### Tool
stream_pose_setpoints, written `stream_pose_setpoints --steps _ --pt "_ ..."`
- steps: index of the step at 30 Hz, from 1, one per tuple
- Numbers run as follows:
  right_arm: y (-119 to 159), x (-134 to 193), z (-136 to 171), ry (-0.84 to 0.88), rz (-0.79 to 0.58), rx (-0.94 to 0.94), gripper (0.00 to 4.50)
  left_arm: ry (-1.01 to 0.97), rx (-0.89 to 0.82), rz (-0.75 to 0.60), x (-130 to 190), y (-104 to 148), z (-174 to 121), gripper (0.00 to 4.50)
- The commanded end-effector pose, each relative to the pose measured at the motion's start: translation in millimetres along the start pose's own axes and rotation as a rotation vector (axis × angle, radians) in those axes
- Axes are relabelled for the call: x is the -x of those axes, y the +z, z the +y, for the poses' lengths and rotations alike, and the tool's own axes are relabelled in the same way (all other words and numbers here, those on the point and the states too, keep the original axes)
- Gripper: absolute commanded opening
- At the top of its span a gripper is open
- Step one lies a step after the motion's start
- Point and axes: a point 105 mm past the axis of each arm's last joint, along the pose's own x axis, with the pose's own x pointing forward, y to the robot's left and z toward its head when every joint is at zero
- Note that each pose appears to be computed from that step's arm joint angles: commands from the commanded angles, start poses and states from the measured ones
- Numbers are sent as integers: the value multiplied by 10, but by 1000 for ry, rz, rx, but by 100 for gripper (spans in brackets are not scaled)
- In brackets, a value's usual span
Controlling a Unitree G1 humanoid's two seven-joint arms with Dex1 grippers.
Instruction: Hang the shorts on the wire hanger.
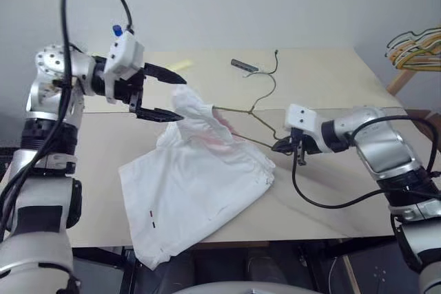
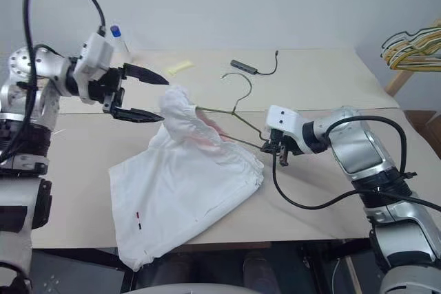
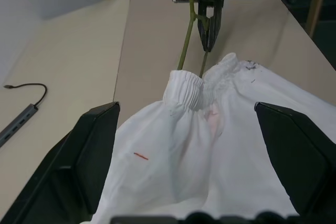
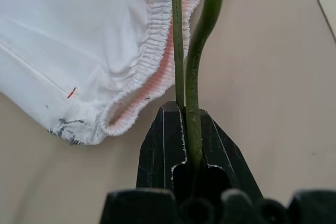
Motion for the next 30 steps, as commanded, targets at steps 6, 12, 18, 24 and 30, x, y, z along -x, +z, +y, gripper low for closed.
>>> stream_pose_setpoints --steps 6,12,18,24,30 --pt "244 49 -50 -34 11 57 0 -69 4 20 -200 57 84 446" --pt "283 29 -22 -36 25 78 0 -105 21 49 -295 17 94 355" --pt "307 20 20 -29 22 95 0 -123 25 90 -353 -66 88 167" --pt "395 38 46 -31 -4 126 0 -143 -6 158 -404 -184 69 167" --pt "448 50 60 -36 -21 158 0 -128 -13 158 -424 -193 106 167"
